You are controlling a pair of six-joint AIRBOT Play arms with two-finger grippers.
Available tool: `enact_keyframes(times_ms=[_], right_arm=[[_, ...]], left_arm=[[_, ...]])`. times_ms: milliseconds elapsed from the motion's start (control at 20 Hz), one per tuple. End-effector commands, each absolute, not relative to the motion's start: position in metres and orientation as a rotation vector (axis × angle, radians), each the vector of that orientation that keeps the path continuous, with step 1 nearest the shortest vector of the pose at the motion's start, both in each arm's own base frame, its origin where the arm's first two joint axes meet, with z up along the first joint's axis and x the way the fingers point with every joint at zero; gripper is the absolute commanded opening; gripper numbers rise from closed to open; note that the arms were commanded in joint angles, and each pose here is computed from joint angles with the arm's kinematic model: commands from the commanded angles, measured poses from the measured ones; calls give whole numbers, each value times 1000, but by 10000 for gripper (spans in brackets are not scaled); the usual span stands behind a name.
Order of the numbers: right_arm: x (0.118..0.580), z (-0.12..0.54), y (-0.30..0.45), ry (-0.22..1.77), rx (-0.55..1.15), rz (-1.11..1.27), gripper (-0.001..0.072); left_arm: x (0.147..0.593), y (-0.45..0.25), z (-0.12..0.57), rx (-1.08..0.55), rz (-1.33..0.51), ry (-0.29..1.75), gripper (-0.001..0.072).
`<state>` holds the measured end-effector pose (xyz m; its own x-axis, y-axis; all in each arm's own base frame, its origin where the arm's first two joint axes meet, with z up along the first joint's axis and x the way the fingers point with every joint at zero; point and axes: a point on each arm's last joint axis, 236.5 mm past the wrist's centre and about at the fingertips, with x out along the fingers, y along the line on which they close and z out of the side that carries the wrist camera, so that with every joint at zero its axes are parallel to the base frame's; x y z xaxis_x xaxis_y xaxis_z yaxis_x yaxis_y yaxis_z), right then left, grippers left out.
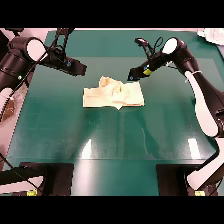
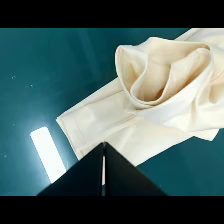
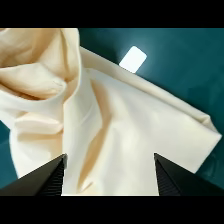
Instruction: Fold the shirts.
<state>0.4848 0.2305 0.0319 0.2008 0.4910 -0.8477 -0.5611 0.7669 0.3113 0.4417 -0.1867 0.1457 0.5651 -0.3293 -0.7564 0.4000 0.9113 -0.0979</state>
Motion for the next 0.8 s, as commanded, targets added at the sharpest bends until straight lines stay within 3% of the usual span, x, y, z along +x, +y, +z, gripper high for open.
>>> enact_keyframes(times_ms=[0, 500, 600, 650, 750], right_arm=[[484, 22, 231, 1112, -173, 810, 626], [471, -11, 293, 1167, -206, 941, 598], [472, -20, 293, 1206, -182, 925, 476], [473, -21, 293, 1213, -172, 916, 295], [473, -16, 294, 1202, -174, 917, 39]], left_arm=[[442, -187, 146, 87, -430, 866, 22], [441, -187, 145, 88, -431, 872, 22], [441, -187, 145, 89, -431, 875, 23], [440, -187, 144, 90, -431, 878, 23], [439, -186, 142, 93, -430, 888, 23]])
